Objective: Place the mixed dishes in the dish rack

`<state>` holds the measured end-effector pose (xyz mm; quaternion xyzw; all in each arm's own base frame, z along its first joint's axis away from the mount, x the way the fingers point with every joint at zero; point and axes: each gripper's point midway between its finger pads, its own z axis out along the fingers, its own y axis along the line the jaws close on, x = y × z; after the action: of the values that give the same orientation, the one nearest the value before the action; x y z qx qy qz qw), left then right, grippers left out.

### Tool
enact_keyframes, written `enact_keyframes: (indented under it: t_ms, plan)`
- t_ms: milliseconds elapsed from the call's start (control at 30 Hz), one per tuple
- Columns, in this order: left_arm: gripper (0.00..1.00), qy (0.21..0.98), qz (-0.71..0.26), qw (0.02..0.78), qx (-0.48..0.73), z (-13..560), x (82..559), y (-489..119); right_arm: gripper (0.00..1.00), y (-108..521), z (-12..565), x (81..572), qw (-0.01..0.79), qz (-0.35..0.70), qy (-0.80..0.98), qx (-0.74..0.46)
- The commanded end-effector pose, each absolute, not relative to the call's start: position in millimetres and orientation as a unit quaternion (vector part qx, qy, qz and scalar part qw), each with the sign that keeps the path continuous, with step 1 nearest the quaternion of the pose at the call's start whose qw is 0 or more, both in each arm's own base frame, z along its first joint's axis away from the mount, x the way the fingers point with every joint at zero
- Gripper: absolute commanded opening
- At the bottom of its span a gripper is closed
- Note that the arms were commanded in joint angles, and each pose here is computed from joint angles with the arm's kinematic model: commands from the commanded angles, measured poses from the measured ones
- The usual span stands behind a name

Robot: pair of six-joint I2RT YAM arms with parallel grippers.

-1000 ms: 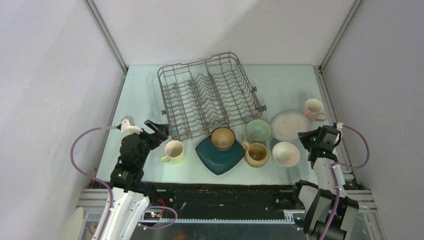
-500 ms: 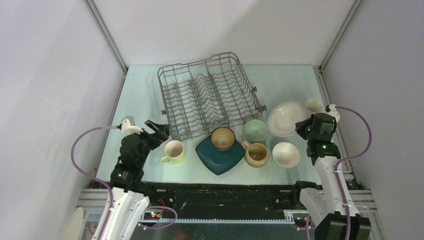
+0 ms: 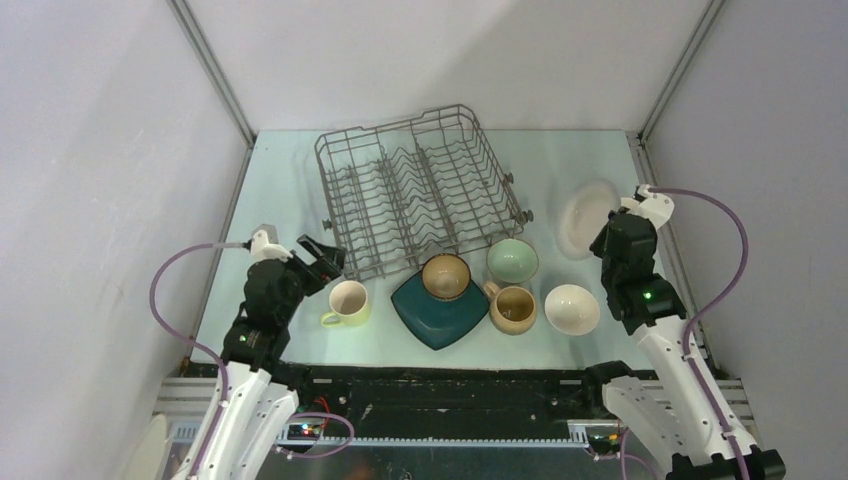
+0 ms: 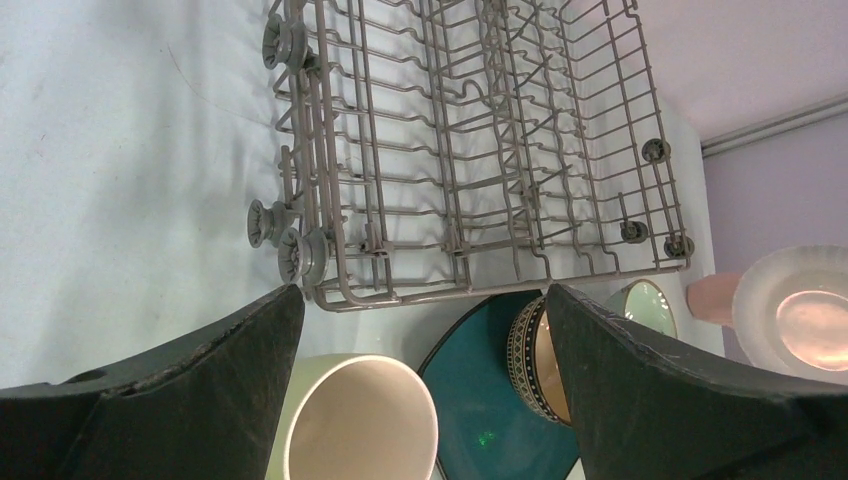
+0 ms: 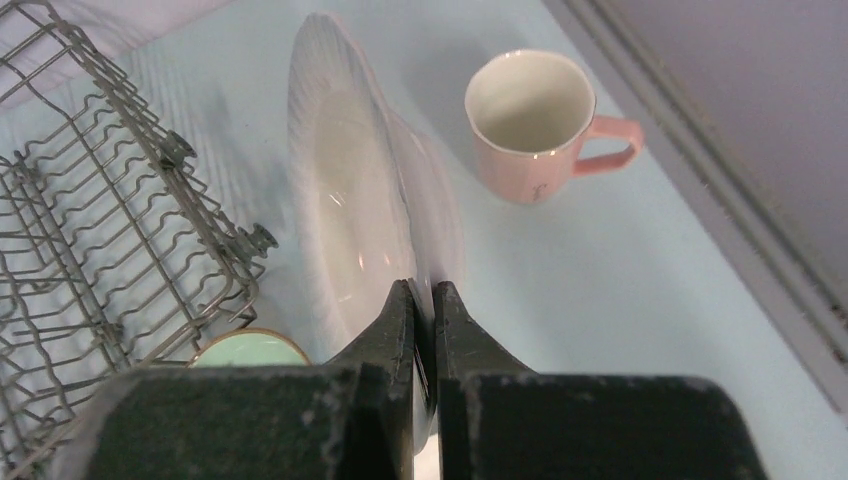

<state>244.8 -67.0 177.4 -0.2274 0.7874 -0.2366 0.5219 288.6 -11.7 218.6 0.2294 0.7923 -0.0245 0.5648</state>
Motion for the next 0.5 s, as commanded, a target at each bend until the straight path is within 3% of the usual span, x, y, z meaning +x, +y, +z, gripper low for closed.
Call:
enact_keyframes:
  t_ms: [0,200,467]
  plan:
    - [0.98,0.776,-0.240,0.543,-0.213,202,253,-68,0.00,-20,307,296,0.663,-0.049,0.709,0.235]
    - [0.98,0.772,-0.165,0.545,-0.282,190,261,-37,0.00,20,343,315,0.689,-0.010,0.703,0.174]
    - [0.98,0.780,-0.139,0.544,-0.276,185,288,-35,0.00,97,376,354,0.706,0.057,0.699,0.097]
